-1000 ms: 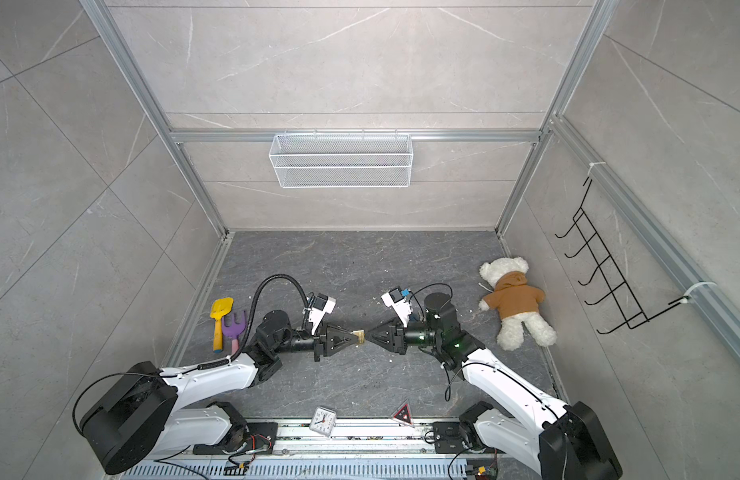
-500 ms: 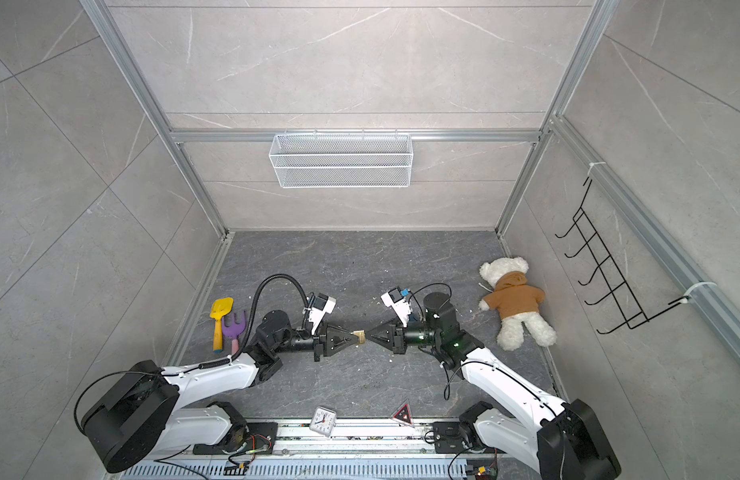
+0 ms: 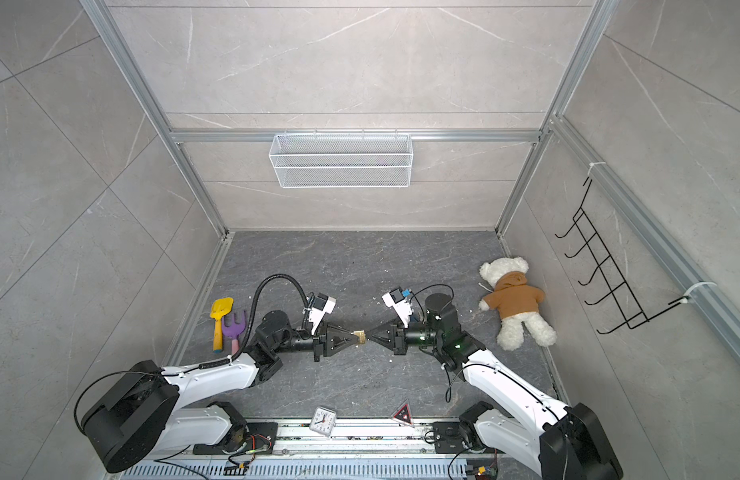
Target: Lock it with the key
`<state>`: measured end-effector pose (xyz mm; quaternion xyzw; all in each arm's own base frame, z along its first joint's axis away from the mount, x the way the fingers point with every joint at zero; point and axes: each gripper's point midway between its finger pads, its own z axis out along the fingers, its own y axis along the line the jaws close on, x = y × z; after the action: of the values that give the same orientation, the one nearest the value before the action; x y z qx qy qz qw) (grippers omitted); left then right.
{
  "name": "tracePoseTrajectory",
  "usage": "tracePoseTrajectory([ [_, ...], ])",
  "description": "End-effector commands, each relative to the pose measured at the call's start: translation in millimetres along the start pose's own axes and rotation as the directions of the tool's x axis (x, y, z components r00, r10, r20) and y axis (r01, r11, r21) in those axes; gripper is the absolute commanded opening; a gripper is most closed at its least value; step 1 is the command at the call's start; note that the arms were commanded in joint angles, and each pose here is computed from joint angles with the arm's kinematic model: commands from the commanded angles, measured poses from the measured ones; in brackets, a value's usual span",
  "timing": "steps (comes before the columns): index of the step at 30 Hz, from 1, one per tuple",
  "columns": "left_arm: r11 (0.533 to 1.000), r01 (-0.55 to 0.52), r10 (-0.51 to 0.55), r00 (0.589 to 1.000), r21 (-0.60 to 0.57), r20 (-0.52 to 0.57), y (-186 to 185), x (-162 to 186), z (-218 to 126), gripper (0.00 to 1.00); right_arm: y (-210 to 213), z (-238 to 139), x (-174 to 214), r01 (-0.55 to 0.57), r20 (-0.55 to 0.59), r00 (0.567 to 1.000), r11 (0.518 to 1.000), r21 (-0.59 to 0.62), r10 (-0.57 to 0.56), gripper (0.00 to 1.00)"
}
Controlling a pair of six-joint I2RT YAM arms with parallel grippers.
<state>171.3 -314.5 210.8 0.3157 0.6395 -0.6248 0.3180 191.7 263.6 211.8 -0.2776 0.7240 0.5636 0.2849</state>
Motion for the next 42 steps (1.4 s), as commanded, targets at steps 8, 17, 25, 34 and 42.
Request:
tracePoseTrajectory([
  [8,0.998,-0.062,0.064,0.993,-0.021,0.102,-0.2,-26.8,-9.6,0.00,14.3,-9.5,-2.4,0.053,0.052,0.997,0.997,-0.051,-0.050,0.00],
  [17,0.997,-0.066,0.069,0.991,-0.033,0.118,-1.6,-29.7,-15.1,0.00,16.3,-13.9,-5.8,0.051,0.076,0.996,0.996,-0.069,-0.045,0.00],
  [25,0.998,-0.045,0.041,0.993,0.033,0.113,-4.8,-34.3,-2.8,0.00,20.8,-6.6,-12.6,0.032,0.105,0.994,0.987,-0.154,-0.016,0.00],
  [34,0.999,-0.007,0.003,0.998,0.054,0.065,3.4,-29.2,18.7,0.07,21.4,5.4,-11.0,0.024,0.087,0.996,0.985,-0.171,-0.009,0.00],
  [42,0.997,0.011,-0.014,0.999,0.074,0.042,5.7,-28.7,27.6,0.14,15.2,8.5,-11.1,0.017,0.079,0.997,0.988,-0.153,-0.005,0.00],
])
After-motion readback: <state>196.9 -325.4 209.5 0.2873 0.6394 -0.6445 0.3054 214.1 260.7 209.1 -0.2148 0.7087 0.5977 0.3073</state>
